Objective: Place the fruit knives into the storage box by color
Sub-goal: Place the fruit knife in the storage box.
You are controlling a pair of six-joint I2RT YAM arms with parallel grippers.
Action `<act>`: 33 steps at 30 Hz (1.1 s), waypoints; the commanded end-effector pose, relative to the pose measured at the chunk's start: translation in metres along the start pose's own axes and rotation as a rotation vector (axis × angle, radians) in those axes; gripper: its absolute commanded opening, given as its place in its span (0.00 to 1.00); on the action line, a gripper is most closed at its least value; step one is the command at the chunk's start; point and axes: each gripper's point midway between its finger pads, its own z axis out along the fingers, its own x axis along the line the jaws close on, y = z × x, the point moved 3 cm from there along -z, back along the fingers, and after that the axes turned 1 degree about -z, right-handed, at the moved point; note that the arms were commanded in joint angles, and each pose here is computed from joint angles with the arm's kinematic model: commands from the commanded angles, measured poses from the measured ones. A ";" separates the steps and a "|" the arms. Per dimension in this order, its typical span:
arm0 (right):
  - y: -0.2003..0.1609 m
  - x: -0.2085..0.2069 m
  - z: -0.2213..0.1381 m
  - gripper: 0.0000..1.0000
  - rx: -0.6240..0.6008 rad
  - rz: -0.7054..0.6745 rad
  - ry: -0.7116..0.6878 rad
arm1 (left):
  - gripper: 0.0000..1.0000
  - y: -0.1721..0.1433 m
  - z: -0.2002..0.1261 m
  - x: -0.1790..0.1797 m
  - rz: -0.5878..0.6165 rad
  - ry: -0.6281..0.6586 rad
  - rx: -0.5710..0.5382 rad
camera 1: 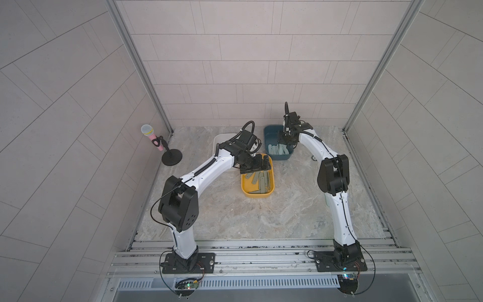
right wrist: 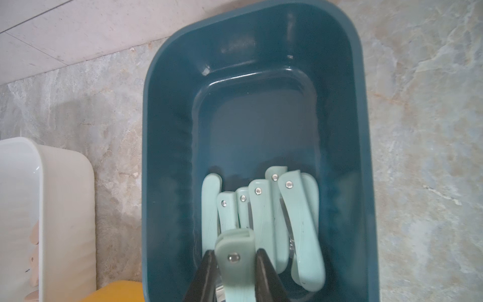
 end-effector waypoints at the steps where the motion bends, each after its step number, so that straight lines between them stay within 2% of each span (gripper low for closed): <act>1: 0.009 -0.005 0.006 0.14 -0.037 0.015 -0.025 | 1.00 -0.002 -0.013 0.004 0.007 0.008 -0.014; 7: 0.015 -0.009 0.019 0.16 -0.046 0.024 -0.034 | 1.00 -0.001 -0.014 0.007 0.004 0.010 -0.017; 8: 0.015 -0.008 0.019 0.18 -0.042 0.024 -0.028 | 1.00 -0.001 -0.013 0.008 0.004 0.011 -0.017; 10: 0.015 -0.002 0.014 0.29 -0.033 0.017 0.003 | 1.00 -0.001 -0.013 0.008 0.006 0.012 -0.019; 14: 0.011 0.017 -0.016 0.43 -0.034 -0.010 0.029 | 1.00 -0.002 -0.015 0.000 0.030 -0.038 -0.039; 17: 0.003 0.019 -0.047 0.46 -0.067 -0.036 0.019 | 1.00 -0.008 -0.024 -0.004 0.060 -0.045 -0.060; 20: -0.003 0.013 -0.084 0.47 -0.121 -0.004 0.062 | 1.00 -0.014 -0.032 -0.005 0.070 -0.053 -0.070; 24: -0.038 -0.015 -0.118 0.47 -0.104 0.005 -0.019 | 1.00 -0.033 -0.025 -0.007 0.072 -0.061 -0.049; 28: -0.103 -0.076 -0.140 0.47 -0.042 0.070 -0.127 | 1.00 -0.069 -0.008 -0.029 0.134 -0.071 -0.013; 33: -0.181 -0.164 -0.164 0.48 0.022 0.191 -0.327 | 1.00 -0.113 0.015 -0.052 0.210 -0.084 0.051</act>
